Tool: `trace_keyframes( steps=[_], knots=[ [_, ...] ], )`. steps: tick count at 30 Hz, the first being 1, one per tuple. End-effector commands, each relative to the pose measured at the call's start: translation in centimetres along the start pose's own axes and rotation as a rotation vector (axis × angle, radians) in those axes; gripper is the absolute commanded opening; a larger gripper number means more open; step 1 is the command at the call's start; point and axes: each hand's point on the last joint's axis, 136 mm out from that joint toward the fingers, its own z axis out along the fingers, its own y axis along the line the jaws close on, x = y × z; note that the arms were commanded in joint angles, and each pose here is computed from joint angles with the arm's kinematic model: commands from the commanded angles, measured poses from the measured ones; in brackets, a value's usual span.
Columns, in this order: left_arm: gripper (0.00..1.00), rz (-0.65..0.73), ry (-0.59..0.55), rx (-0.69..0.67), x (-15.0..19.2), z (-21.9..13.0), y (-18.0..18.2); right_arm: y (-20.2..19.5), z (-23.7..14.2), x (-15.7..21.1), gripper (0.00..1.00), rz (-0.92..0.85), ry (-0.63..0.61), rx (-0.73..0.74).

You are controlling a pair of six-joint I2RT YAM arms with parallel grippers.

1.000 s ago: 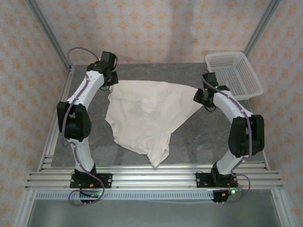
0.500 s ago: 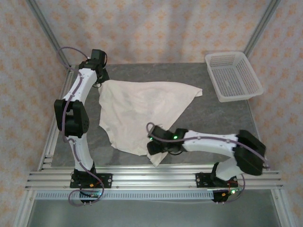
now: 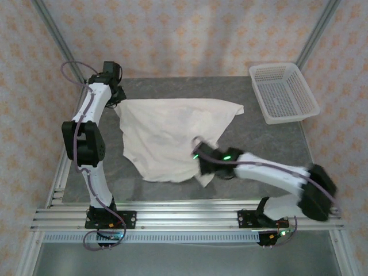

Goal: Fold the inside-out t-shirt

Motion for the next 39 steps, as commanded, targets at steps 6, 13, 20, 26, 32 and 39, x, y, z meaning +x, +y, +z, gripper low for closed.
trace_keyframes(
  steps=[6, 13, 20, 26, 32, 39],
  knots=[
    [0.39, 0.052, 0.13, 0.0, 3.4, 3.2, -0.4, -7.5, 0.6, -1.0, 0.0, 0.088, 0.052, 0.042],
    [0.48, 0.034, 0.197, 0.0, 7.1, 1.3, 1.4, -9.6, 1.4, -4.3, 0.0, 0.213, 0.031, 0.097],
    [0.33, -0.159, 0.25, 0.177, 19.0, -5.1, 2.0, -9.5, 1.5, -5.4, 0.0, 0.232, 0.023, 0.075],
    [0.34, -0.112, 0.335, 0.247, 24.3, -3.4, -2.6, -8.3, 2.3, -5.7, 0.0, 0.239, 0.055, 0.024],
    [0.54, -0.096, 0.298, 0.211, 23.0, -1.0, -3.8, -8.0, 1.3, -5.6, 0.0, 0.242, 0.038, -0.007],
    [0.6, -0.09, 0.368, 0.156, 25.8, 1.2, -2.6, -8.4, 0.7, -5.4, 0.0, 0.247, 0.024, 0.009]
  ],
)
